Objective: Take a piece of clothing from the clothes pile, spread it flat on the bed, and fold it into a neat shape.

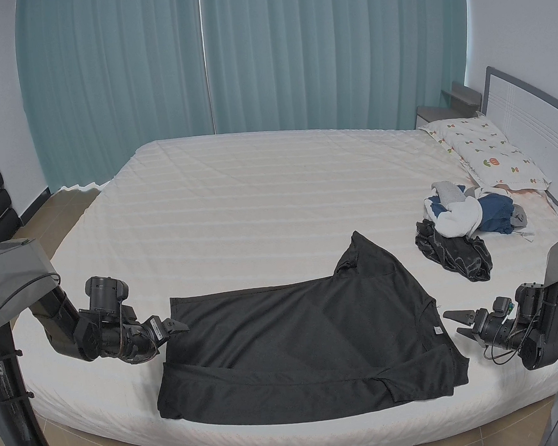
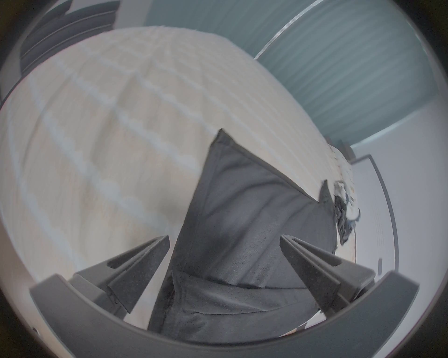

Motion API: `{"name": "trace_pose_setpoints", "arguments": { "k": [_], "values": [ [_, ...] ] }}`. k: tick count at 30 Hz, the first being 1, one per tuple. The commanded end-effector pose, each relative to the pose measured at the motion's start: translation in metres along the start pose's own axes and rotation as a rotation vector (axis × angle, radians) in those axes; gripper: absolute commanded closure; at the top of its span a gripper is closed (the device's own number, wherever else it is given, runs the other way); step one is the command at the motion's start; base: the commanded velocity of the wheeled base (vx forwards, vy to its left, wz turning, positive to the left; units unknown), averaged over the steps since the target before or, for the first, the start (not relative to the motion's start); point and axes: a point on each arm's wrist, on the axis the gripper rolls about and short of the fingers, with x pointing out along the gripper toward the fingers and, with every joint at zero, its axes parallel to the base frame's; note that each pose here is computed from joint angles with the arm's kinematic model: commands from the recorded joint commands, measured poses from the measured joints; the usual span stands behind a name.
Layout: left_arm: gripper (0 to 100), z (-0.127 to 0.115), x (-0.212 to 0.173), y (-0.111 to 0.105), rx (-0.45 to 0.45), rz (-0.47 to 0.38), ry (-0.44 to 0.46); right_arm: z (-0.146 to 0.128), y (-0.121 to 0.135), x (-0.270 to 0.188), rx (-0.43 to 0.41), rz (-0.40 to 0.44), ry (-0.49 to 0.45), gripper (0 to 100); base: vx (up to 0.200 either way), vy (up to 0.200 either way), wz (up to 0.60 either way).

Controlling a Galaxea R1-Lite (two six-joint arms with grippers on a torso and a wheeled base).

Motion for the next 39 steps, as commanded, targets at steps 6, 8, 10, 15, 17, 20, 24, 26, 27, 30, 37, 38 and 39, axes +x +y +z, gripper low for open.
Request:
{"name": "trace_pose_setpoints", "arguments": {
  "k": [6, 8, 10, 15, 17, 20, 24, 26, 27, 30, 37, 38, 39],
  "values": [
    [0, -0.021, -0.011, 0.034, 0.154, -0.125, 0.040, -0.005, 0.001, -0.002, -0.020, 0.008, 0.018, 0, 0.000, 0.000, 0.00],
    [0, -0.021, -0.011, 0.036, 0.196, -0.164, 0.045, -0.005, 0.001, -0.002, -0.019, 0.008, 0.017, 0, 0.000, 0.000, 0.00],
    [0, -0.021, -0.009, 0.037, 0.229, -0.172, 0.042, -0.005, 0.001, -0.002, -0.017, 0.007, 0.019, 0, 0.000, 0.000, 0.00],
    [0, -0.026, 0.000, 0.041, 0.324, -0.178, 0.051, -0.006, 0.001, -0.002, -0.017, 0.007, 0.022, 0, 0.000, 0.000, 0.00],
    [0, -0.027, 0.002, 0.042, 0.343, -0.180, 0.051, -0.006, 0.001, -0.001, -0.016, 0.007, 0.024, 0, 0.000, 0.000, 0.00],
    [0, -0.030, 0.001, 0.043, 0.348, -0.180, 0.058, -0.006, 0.000, -0.001, -0.015, 0.007, 0.025, 0, 0.000, 0.000, 0.00],
    [0, -0.032, 0.000, 0.043, 0.355, -0.200, 0.056, -0.007, 0.000, -0.002, -0.016, 0.007, 0.026, 0, 0.000, 0.000, 0.00],
    [0, -0.034, -0.002, 0.043, 0.362, -0.207, 0.045, -0.007, 0.000, -0.002, -0.017, 0.006, 0.028, 0, 0.000, 0.000, 0.00],
    [0, -0.035, -0.002, 0.043, 0.364, -0.213, 0.039, -0.007, 0.000, -0.002, -0.018, 0.008, 0.029, 0, 0.000, 0.000, 0.00],
    [0, -0.037, 0.000, 0.045, 0.371, -0.222, 0.032, -0.008, 0.000, -0.002, -0.017, 0.006, 0.031, 0, 0.000, 0.000, 0.00],
    [0, -0.043, 0.005, 0.044, 0.386, -0.231, 0.038, -0.009, 0.000, -0.002, -0.015, 0.028, 0.046, 0, 0.000, 0.000, 0.00],
    [0, -0.043, 0.006, 0.044, 0.387, -0.228, 0.037, -0.009, 0.001, -0.002, -0.015, 0.030, 0.048, 0, 0.000, 0.000, 0.00],
    [100, -0.044, 0.006, 0.043, 0.387, -0.229, 0.039, -0.009, 0.001, -0.003, -0.015, 0.030, 0.048, 0, 0.000, 0.000, 0.00]
  ]
}}
